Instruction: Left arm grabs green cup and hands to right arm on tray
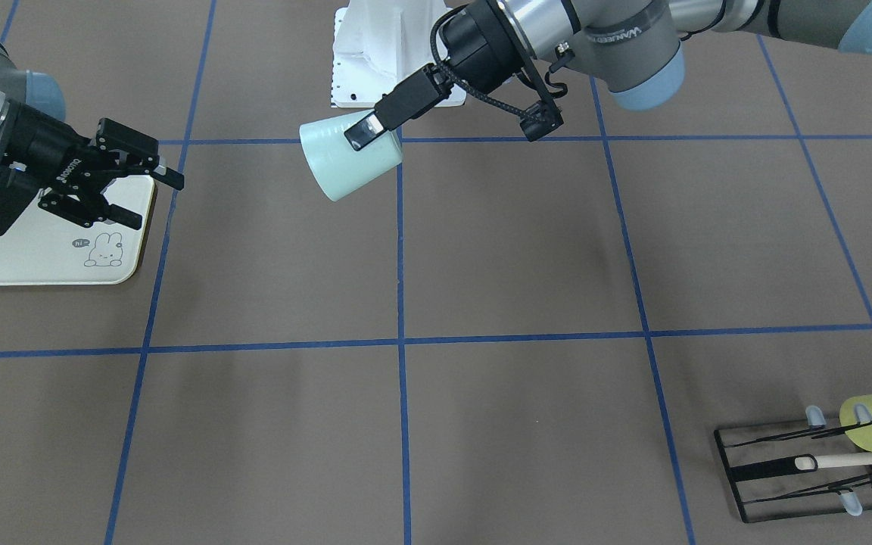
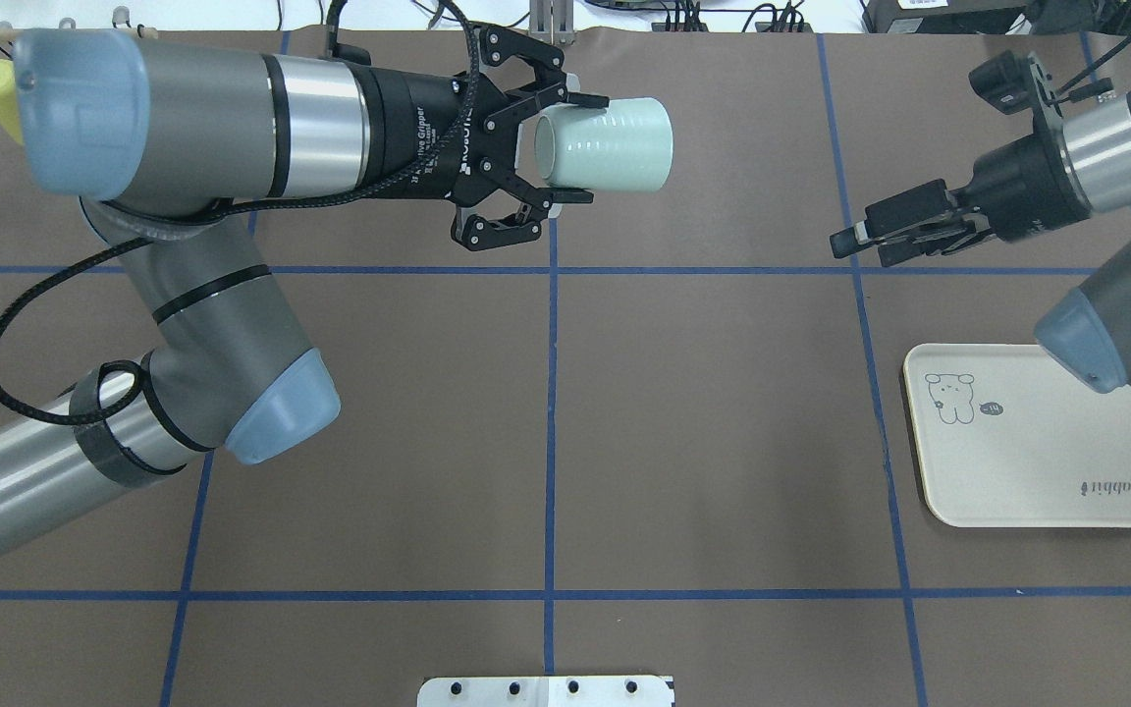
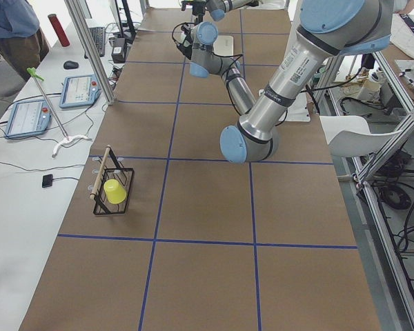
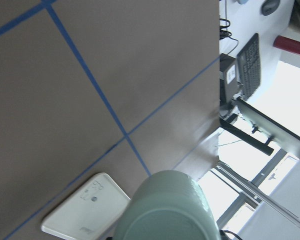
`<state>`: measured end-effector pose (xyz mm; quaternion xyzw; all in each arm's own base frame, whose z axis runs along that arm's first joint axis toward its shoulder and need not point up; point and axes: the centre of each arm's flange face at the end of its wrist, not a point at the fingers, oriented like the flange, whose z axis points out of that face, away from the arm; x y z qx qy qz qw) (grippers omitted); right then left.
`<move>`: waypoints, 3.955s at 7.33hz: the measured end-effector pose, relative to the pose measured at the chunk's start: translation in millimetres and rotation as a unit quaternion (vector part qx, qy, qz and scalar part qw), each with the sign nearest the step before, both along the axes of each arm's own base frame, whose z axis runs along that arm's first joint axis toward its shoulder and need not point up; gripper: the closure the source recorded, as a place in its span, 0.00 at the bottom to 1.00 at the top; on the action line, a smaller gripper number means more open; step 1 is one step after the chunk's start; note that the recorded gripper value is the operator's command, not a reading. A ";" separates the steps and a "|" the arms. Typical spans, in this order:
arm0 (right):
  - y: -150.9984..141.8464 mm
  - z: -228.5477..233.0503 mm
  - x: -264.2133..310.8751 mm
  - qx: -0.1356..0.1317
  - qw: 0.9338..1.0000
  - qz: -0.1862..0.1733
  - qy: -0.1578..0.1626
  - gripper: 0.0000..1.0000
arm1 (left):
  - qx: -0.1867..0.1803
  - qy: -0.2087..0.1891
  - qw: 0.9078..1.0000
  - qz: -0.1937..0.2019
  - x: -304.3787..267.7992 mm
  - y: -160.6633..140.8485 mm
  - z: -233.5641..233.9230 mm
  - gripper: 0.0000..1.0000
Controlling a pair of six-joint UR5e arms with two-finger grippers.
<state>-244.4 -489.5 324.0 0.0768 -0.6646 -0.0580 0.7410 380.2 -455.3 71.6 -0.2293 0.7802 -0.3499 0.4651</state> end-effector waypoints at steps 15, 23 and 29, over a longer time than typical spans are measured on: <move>62.6 -155.4 -68.4 -0.178 0.955 -0.053 -0.233 0.03 | 0.025 0.244 0.969 0.036 -17.1 57.5 84.7 1.00; 62.1 -158.5 -69.0 -0.184 0.951 -0.042 -0.244 0.09 | -0.006 0.267 0.962 0.057 -2.4 71.4 73.8 1.00; 83.8 -175.5 -70.4 -0.186 0.944 -0.056 -0.267 1.00 | -0.013 0.287 0.956 0.058 13.3 80.1 53.3 0.58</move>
